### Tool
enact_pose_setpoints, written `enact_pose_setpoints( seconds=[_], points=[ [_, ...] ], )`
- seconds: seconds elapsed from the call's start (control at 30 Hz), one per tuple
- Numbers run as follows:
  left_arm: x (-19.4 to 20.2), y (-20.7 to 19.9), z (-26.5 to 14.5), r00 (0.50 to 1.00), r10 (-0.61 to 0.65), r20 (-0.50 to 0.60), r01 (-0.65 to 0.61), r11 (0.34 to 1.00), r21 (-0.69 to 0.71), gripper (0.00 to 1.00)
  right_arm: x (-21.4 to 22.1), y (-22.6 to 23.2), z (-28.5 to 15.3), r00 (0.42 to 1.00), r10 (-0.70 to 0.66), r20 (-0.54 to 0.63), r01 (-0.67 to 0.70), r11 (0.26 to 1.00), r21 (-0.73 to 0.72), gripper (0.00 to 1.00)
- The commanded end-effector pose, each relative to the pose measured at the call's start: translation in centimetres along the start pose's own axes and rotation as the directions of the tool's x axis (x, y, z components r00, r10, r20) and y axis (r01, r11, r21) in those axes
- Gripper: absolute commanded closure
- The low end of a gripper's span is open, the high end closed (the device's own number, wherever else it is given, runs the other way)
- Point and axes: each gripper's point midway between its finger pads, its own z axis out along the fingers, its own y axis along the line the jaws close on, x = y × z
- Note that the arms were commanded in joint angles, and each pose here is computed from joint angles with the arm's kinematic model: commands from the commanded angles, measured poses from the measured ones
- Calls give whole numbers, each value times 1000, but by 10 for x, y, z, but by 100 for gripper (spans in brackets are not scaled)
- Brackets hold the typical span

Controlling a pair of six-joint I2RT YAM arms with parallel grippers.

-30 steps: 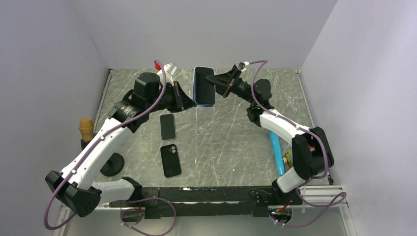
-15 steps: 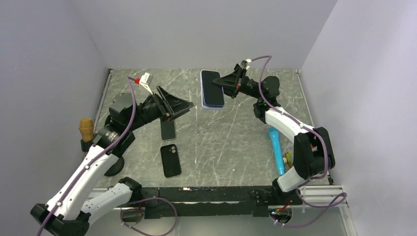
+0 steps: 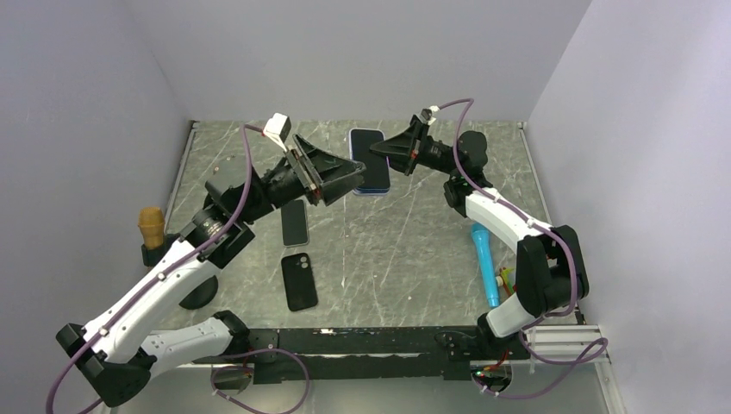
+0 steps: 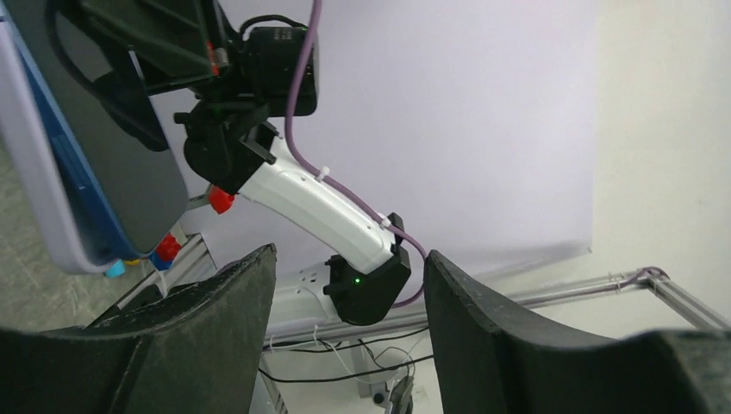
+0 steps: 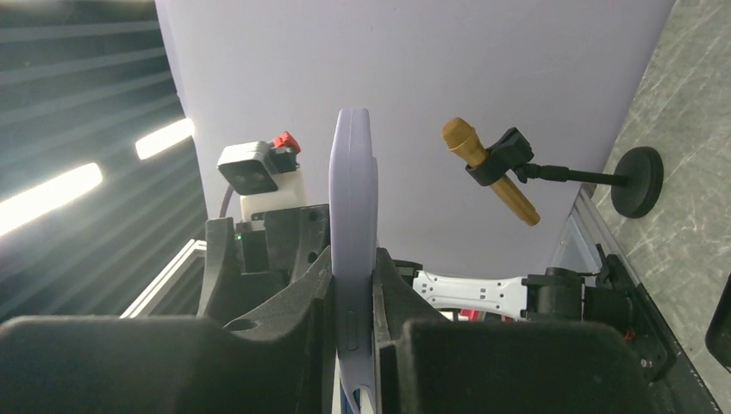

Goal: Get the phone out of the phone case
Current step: Remove the phone case from the phone.

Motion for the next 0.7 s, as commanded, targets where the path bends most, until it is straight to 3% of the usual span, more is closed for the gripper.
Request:
enact_pose_setpoints(
  seconds=[0.0, 0.17, 0.67],
  points=[
    [-9, 2, -9, 995, -31, 91, 34, 999, -36, 31, 12, 49, -2, 993, -119, 8, 120, 988, -98, 100],
    [-3, 22, -5, 992, -98, 75, 104, 992, -69, 32, 14, 55, -2, 991, -134, 9, 134, 986, -98, 100],
    [0, 48, 2, 992, -102, 68, 112, 981, -157, 34, 17, 56, 0, 992, -122, 9, 122, 987, -106, 100]
  ],
)
